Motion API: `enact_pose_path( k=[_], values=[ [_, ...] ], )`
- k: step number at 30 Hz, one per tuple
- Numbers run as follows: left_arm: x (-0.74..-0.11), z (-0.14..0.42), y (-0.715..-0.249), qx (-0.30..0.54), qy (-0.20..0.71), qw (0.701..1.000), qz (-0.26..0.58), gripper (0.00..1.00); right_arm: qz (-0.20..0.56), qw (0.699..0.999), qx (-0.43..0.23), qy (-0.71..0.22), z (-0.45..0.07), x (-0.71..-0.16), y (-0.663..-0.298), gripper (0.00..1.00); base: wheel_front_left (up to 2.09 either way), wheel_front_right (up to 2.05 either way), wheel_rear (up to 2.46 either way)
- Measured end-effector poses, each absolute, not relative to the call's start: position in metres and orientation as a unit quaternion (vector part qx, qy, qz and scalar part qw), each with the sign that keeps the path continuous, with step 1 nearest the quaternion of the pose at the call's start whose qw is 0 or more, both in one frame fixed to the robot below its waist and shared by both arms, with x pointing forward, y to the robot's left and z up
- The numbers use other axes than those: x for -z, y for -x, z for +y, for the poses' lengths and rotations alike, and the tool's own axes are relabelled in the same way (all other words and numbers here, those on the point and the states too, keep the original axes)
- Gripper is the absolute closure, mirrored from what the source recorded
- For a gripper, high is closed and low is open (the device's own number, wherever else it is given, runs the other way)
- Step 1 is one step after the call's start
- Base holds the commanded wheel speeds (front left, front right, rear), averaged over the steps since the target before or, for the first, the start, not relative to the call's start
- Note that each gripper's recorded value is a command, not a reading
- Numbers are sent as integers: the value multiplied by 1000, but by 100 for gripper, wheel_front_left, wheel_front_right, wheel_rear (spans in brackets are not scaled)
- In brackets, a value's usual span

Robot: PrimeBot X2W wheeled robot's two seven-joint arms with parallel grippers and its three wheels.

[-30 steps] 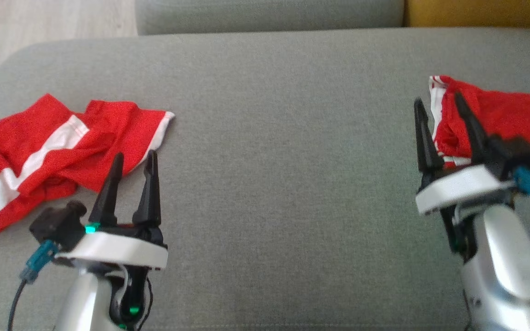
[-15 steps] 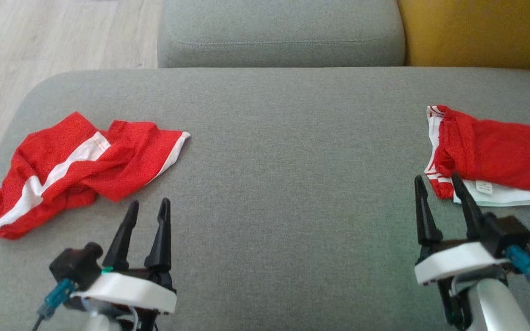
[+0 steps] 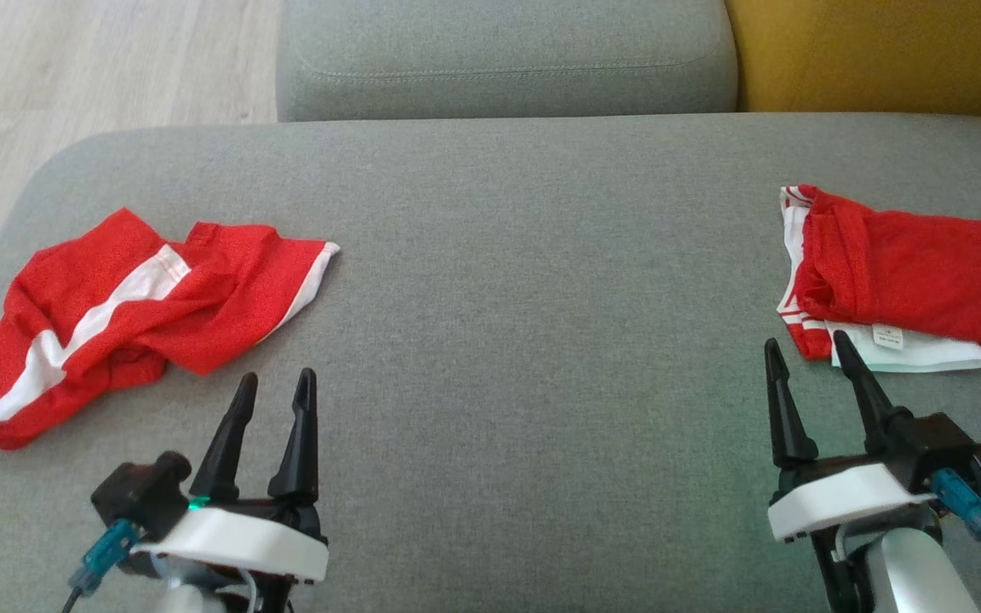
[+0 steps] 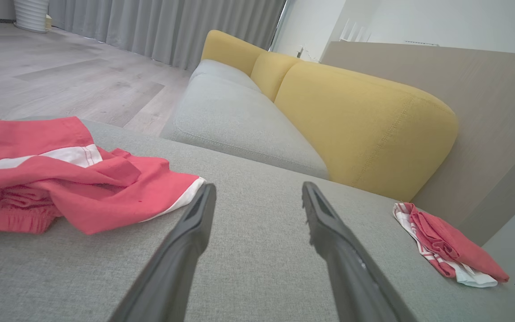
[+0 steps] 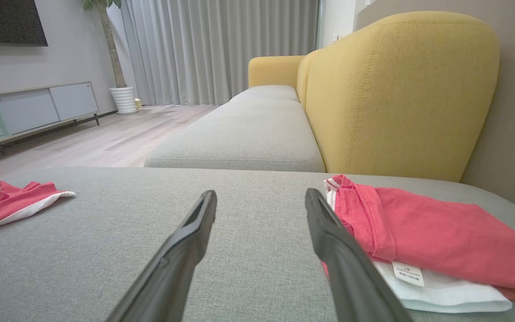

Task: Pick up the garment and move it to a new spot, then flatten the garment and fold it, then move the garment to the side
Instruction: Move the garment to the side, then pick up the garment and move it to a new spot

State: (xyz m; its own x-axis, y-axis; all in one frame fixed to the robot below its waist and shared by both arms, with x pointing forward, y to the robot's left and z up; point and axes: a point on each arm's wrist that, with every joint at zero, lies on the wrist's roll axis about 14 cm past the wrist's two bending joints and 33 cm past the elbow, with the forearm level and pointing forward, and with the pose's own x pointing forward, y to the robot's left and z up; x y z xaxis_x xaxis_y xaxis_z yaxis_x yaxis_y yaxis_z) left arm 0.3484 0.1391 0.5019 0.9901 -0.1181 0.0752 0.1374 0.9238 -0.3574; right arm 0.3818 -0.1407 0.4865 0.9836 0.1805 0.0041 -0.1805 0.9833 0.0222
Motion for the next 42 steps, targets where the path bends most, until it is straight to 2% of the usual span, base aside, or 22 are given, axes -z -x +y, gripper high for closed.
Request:
enact_pose_path(
  k=[6,12,20,24,29,36,42],
  values=[
    [-501,143,-348,58,184,981,-26,0,3,995,-97,-13,-136,-484,-384,0,0,0,0],
    [-504,158,-346,36,182,982,-35,0,6,991,-135,-16,-110,-483,-386,0,0,0,0],
    [-513,207,-328,-42,175,982,-61,0,8,976,-219,-13,-52,-484,-393,0,0,0,0],
    [-517,237,-307,-92,175,977,-76,0,16,959,-283,-3,-8,-480,-388,0,0,0,0],
    [-517,261,-284,-135,171,972,-85,0,14,945,-326,-1,22,-482,-384,0,0,0,0],
    [-510,280,-257,-178,168,966,-84,0,12,936,-352,-4,42,-485,-381,0,0,0,0],
    [-510,290,-256,-192,164,964,-84,0,20,938,-345,-13,38,-481,-382,0,0,0,0]
  ],
)
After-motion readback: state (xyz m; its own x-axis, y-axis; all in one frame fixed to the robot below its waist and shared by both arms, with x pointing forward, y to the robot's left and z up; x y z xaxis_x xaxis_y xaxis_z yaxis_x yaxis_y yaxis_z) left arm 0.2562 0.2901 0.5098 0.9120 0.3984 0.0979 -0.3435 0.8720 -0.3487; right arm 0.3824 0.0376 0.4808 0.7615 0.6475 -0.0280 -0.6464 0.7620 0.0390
